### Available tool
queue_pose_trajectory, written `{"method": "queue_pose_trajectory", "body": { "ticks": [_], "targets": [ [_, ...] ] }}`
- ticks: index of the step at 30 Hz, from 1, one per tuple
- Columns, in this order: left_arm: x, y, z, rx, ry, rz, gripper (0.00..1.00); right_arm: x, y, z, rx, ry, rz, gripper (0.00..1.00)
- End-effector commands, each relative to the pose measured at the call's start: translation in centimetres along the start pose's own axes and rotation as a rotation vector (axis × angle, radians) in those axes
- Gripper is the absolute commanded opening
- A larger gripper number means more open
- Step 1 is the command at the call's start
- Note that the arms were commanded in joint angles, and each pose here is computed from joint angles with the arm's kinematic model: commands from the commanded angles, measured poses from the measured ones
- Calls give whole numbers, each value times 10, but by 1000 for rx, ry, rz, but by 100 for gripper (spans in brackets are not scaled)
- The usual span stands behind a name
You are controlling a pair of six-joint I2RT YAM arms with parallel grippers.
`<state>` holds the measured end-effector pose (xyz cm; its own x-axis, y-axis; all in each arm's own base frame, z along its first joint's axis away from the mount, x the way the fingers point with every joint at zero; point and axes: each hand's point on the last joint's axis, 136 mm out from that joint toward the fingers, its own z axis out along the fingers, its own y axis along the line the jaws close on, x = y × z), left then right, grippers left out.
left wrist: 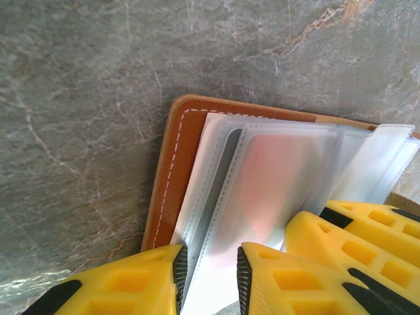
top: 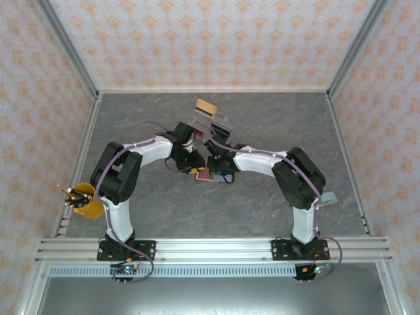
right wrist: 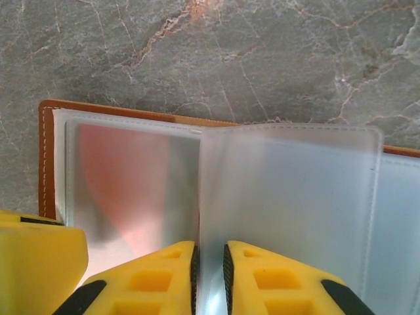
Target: Take the credit cards out of the card holder
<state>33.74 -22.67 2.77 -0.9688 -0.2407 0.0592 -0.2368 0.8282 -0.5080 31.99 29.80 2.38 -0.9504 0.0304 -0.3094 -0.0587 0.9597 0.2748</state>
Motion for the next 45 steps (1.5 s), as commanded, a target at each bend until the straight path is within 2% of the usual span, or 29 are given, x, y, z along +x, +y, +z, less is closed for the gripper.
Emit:
{"method": "queue_pose_trajectory", "body": {
  "ticks": [1,15,34,39,40,45],
  "targets": [
    [5,3,10,-19,35,-7,31,29,-33,20,101,94,18,19],
    [7,-25,2,96,66,59,26,29,-29,21,70,101,31,17],
    [7,-31,-2,118,68,85,23,28,-31,22,66,105,49,13],
    [11,-40,-3,188,75,132,24,24,-22,14,4,86,70,13],
    [10,-47,-13,210,52,153,24,21,-19,11,-13,75,72,13],
    [11,-50,-17,230,45,165,22,7,-11,-8,-77,15,87,13]
  ]
}}
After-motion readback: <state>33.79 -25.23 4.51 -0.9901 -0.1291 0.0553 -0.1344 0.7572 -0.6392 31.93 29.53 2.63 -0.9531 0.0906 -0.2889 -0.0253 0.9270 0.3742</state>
